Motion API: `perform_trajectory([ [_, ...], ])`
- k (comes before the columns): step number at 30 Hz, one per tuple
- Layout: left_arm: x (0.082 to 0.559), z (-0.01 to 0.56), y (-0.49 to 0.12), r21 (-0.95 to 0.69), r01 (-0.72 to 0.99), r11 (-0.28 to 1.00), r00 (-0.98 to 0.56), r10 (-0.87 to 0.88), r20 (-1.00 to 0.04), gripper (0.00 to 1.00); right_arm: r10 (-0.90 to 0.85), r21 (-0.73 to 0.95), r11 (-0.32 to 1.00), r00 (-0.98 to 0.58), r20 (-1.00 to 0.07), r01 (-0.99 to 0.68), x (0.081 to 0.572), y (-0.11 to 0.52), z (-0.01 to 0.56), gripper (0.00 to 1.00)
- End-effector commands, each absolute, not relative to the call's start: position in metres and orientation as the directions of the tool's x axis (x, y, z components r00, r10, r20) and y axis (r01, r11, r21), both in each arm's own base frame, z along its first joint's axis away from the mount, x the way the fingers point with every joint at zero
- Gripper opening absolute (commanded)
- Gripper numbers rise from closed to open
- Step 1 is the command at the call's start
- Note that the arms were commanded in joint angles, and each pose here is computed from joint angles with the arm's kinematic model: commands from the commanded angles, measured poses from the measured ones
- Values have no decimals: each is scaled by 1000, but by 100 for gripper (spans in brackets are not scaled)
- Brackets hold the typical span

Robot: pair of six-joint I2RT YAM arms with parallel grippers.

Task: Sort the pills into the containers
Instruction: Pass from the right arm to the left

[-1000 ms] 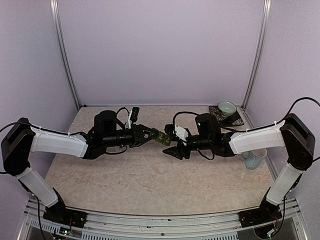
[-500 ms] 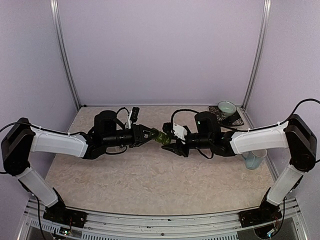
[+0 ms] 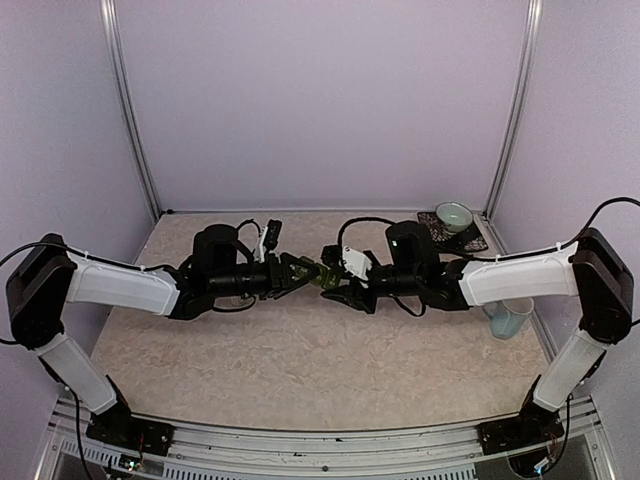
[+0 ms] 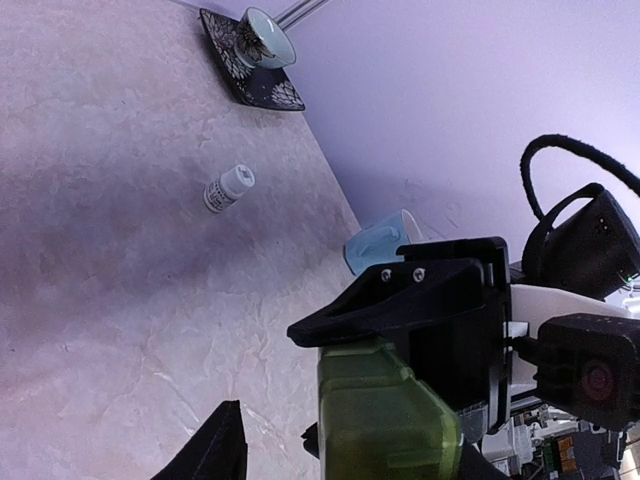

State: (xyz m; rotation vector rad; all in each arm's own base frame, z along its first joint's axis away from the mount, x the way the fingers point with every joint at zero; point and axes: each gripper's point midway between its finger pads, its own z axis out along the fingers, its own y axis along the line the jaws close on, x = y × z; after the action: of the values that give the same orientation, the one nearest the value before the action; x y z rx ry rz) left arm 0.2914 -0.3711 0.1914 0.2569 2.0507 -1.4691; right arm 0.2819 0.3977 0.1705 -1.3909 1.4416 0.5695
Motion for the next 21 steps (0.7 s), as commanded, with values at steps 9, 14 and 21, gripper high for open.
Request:
perform_trajectory([
  [9,291,190,-381,-772,503,389,-791,-152,-593,42,-460,-320,220,191,-867,-922,281,409,182,25],
  [14,291,190,-381,-770,505,390,-790,-151,-595,30,-467,-320,218,190,-864,-922,280,410,179,25],
  [21,291,188,-382,-770,505,390,-791,-149,-594,16,-479,-327,220,190,-857,-919,281,411,177,31],
])
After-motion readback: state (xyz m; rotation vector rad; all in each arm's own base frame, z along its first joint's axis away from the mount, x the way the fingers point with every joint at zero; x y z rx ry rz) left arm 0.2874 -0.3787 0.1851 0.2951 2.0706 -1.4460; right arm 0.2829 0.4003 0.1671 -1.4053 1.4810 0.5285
